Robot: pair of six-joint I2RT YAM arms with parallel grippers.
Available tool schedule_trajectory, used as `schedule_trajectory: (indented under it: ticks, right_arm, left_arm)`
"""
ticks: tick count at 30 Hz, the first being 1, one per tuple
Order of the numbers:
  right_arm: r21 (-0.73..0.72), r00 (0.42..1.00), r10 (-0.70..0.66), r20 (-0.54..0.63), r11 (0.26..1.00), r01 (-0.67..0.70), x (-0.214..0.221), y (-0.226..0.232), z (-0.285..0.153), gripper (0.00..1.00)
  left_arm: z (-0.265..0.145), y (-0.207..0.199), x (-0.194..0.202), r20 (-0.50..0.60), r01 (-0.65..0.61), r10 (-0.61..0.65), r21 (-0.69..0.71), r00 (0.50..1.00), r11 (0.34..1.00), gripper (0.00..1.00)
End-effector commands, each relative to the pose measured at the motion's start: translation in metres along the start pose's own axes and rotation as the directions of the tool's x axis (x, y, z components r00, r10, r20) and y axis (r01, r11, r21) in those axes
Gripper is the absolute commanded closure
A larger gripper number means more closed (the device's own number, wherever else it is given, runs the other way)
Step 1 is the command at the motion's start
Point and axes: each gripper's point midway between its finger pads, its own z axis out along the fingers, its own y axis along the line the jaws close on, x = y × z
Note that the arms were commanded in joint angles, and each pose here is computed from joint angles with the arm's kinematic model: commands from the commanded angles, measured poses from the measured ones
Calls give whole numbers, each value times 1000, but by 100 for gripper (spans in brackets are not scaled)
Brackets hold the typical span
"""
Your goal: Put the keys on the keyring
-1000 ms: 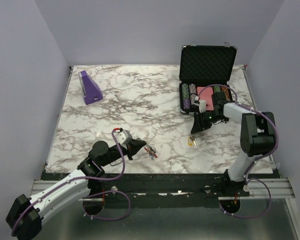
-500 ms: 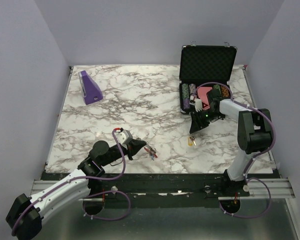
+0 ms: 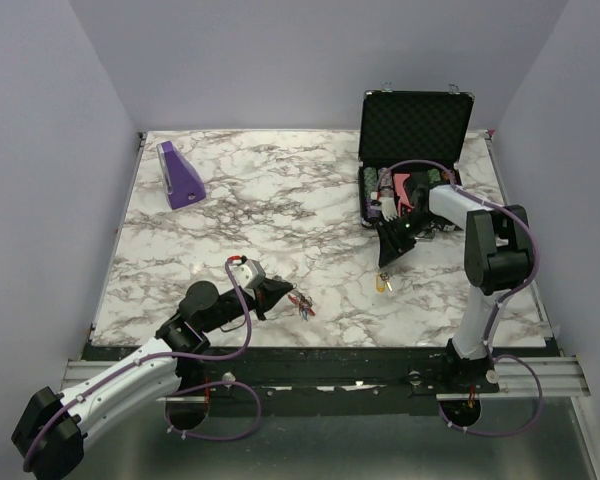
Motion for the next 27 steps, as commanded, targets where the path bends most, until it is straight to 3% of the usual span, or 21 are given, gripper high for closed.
schedule_trajectory:
  ticks: [1,27]
  right_arm:
    - [-4,996,9,-88,1000,-10,10,1,-1,59]
    - [-6,984,26,-179,1000,-28,14,3,15,62]
  left_arm:
    - [2,-3,-19,42,-29,29,16,999,999,100]
    - [0,-1,-20,54,-34,33,5,998,999,100]
